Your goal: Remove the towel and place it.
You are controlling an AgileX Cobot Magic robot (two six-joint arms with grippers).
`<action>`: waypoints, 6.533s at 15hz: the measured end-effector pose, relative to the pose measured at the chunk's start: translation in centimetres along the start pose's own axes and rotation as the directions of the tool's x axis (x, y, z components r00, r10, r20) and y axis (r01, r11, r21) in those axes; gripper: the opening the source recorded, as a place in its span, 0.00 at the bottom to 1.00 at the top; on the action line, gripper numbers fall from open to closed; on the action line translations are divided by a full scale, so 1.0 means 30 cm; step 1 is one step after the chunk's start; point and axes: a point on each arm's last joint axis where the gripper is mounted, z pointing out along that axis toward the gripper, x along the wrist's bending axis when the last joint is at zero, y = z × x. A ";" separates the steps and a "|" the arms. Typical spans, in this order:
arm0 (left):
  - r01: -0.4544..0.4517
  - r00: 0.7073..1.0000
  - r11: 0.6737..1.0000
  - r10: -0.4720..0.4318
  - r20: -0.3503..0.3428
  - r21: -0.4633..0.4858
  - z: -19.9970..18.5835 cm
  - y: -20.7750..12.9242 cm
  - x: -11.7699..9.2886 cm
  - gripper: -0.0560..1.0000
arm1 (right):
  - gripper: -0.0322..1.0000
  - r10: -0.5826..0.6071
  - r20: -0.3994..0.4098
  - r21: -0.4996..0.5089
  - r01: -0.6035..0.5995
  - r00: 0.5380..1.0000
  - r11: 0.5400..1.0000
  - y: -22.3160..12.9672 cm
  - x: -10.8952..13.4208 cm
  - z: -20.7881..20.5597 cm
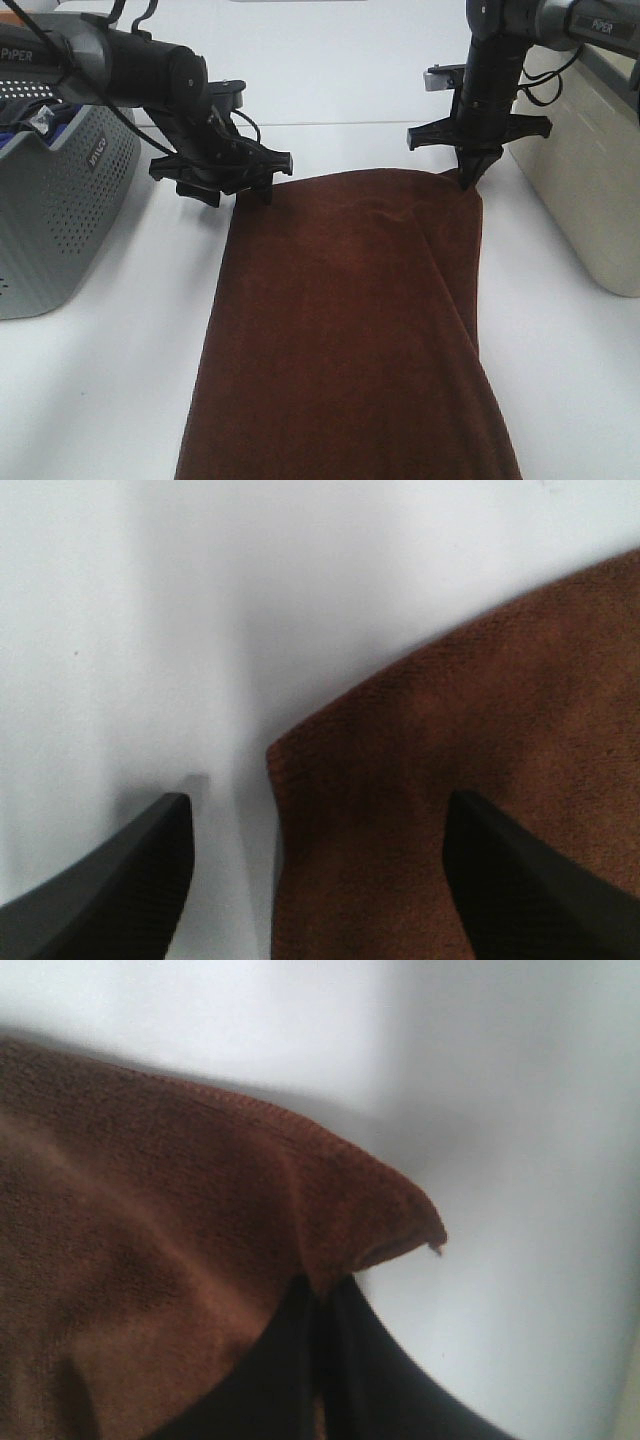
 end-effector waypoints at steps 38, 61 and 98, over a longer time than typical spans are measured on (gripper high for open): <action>0.036 0.999 0.999 -0.036 -0.005 0.038 0.068 0.077 0.059 0.55 | 0.03 -0.005 -0.004 0.001 0.005 1.000 1.000 0.000 0.001 0.000; 0.102 0.988 0.994 -0.107 0.113 0.049 0.064 0.085 0.017 0.50 | 0.03 -0.005 -0.004 0.001 0.005 1.000 1.000 0.000 0.001 0.000; -0.225 0.959 0.687 0.280 -0.033 -0.691 0.136 0.257 0.089 0.07 | 0.03 -0.102 -0.016 -0.611 0.071 0.995 0.789 0.225 0.036 0.020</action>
